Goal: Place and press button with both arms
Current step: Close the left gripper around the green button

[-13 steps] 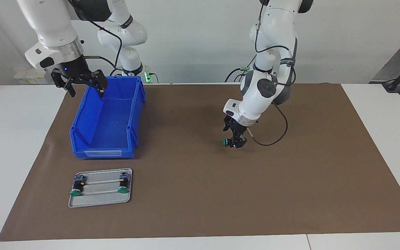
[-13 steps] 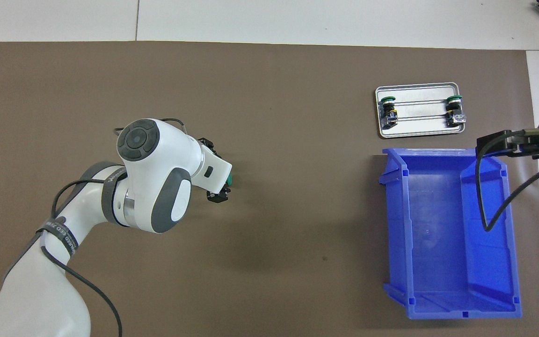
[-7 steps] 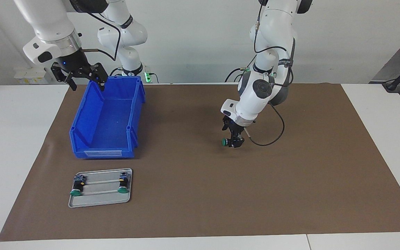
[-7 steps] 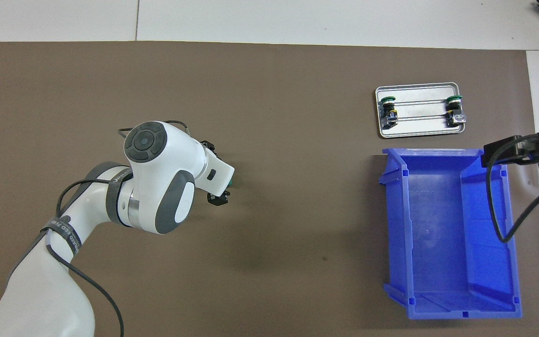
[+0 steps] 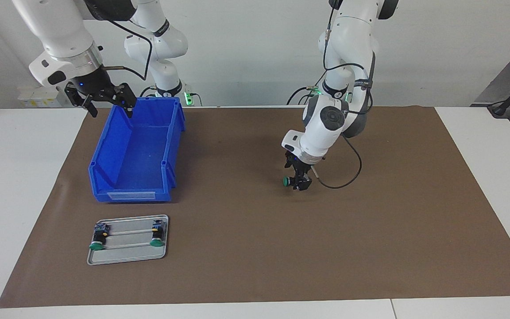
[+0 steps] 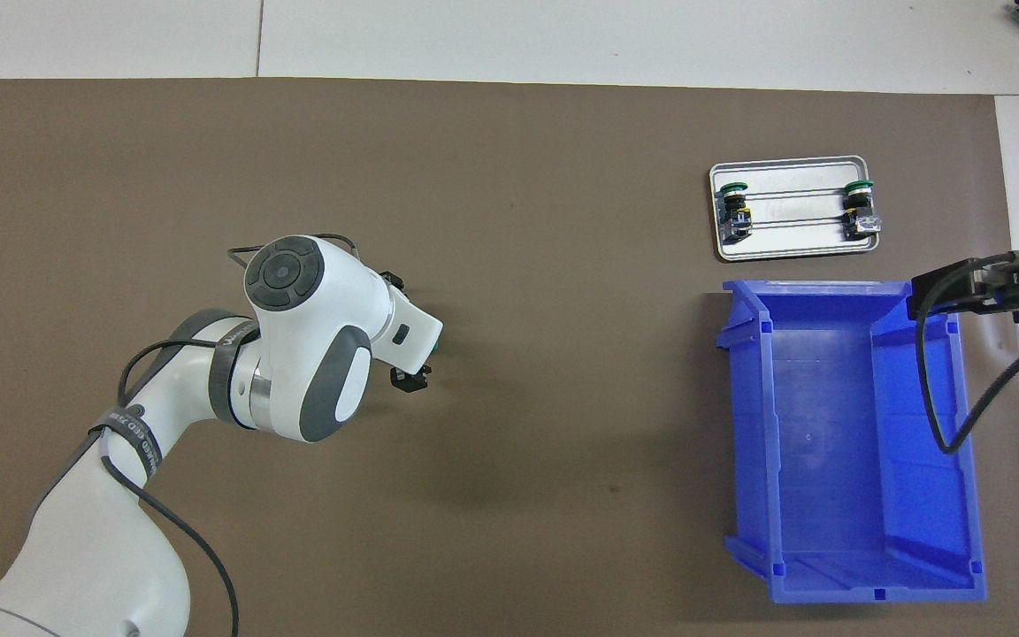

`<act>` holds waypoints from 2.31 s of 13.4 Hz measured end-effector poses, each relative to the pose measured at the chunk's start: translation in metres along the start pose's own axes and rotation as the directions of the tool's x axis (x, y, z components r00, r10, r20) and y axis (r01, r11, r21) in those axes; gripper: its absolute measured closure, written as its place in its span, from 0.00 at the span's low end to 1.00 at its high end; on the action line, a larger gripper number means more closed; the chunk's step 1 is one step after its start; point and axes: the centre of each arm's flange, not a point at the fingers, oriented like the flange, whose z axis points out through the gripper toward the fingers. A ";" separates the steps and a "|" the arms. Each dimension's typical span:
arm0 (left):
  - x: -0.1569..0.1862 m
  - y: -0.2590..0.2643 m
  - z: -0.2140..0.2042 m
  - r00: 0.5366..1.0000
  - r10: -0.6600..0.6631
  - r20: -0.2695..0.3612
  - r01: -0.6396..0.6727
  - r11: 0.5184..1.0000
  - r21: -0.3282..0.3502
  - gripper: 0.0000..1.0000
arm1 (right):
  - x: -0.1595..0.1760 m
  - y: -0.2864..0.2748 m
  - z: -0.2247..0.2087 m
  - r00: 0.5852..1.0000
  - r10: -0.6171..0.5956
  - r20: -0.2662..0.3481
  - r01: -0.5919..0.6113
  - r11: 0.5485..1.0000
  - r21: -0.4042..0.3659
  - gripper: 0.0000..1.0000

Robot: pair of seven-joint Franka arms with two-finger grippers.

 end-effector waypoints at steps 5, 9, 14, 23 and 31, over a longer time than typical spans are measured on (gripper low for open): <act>-0.004 -0.002 0.014 1.000 -0.006 -0.003 0.006 1.000 0.017 0.07 | 0.000 0.000 0.000 1.000 -0.001 0.000 0.001 1.000 0.001 0.00; -0.005 -0.001 0.018 1.000 -0.006 -0.005 0.006 1.000 0.023 0.27 | 0.000 0.000 0.000 1.000 -0.001 0.000 0.001 1.000 0.001 0.00; -0.004 -0.002 0.016 1.000 -0.005 -0.009 0.005 0.999 0.033 0.44 | 0.000 0.000 0.000 1.000 -0.001 0.000 0.001 1.000 0.001 0.00; -0.004 -0.003 0.015 1.000 -0.003 -0.012 0.004 0.999 0.038 0.67 | 0.000 0.000 0.000 1.000 -0.001 0.000 0.001 1.000 0.001 0.00; 0.003 -0.011 0.004 0.996 -0.036 -0.077 0.042 0.996 0.074 0.67 | 0.000 0.000 0.000 1.000 -0.001 0.000 0.001 1.000 0.001 0.00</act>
